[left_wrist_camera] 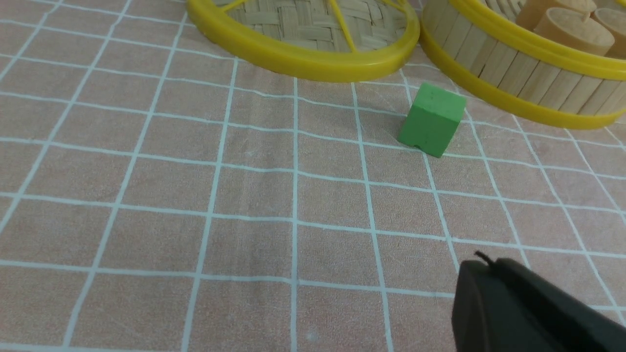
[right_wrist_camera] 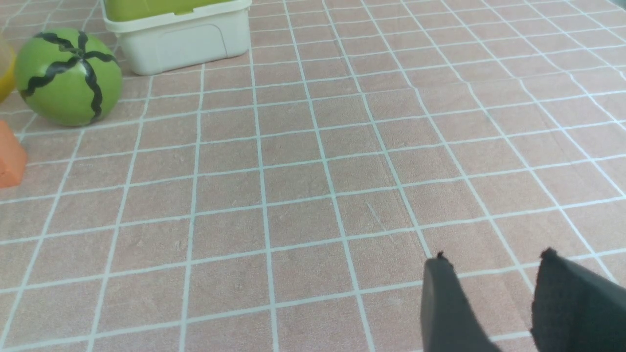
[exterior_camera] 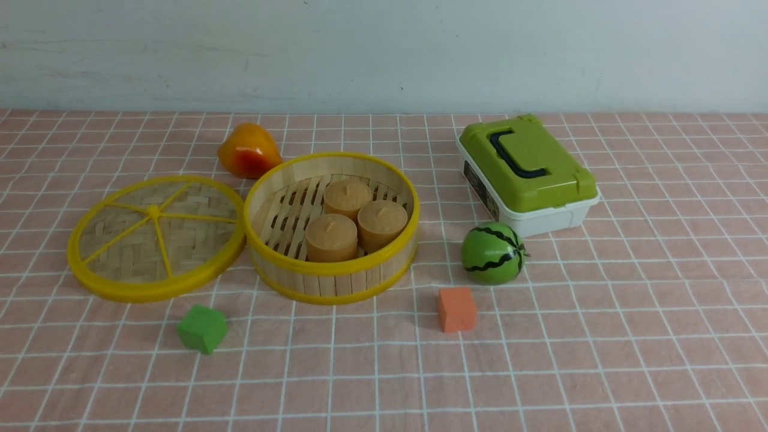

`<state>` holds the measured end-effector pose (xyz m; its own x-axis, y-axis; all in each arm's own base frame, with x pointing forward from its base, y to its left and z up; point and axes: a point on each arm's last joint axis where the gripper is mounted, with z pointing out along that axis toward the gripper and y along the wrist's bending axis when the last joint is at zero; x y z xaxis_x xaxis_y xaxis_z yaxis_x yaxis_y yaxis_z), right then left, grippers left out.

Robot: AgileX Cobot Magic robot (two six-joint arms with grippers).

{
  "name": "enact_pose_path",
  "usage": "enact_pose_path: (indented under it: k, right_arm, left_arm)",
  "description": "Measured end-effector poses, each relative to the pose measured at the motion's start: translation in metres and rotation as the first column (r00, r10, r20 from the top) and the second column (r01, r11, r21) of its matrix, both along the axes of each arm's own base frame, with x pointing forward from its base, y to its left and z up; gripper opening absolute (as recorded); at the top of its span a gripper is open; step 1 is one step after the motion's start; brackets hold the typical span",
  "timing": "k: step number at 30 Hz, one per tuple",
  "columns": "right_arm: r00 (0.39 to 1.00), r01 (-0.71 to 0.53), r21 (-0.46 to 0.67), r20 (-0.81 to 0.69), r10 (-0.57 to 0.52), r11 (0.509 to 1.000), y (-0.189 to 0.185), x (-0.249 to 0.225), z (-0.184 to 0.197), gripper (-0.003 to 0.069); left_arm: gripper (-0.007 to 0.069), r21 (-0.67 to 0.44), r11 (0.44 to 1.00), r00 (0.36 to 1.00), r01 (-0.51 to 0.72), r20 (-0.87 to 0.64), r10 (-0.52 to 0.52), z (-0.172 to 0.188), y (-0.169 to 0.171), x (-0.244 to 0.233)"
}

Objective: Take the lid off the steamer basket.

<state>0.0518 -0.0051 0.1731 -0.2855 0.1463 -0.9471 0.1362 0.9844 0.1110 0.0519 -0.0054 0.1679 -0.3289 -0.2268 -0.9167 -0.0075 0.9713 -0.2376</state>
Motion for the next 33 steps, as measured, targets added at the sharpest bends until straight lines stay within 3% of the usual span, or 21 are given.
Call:
enact_pose_path:
  k: [33]
  right_arm:
    - [1.000,0.000,0.000,0.000,0.000,1.000,0.0000,0.0000,0.0000,0.0241]
  left_arm:
    - [0.0019,-0.001,1.000,1.000,0.000,0.000,0.000,0.0000,0.0000,0.0000]
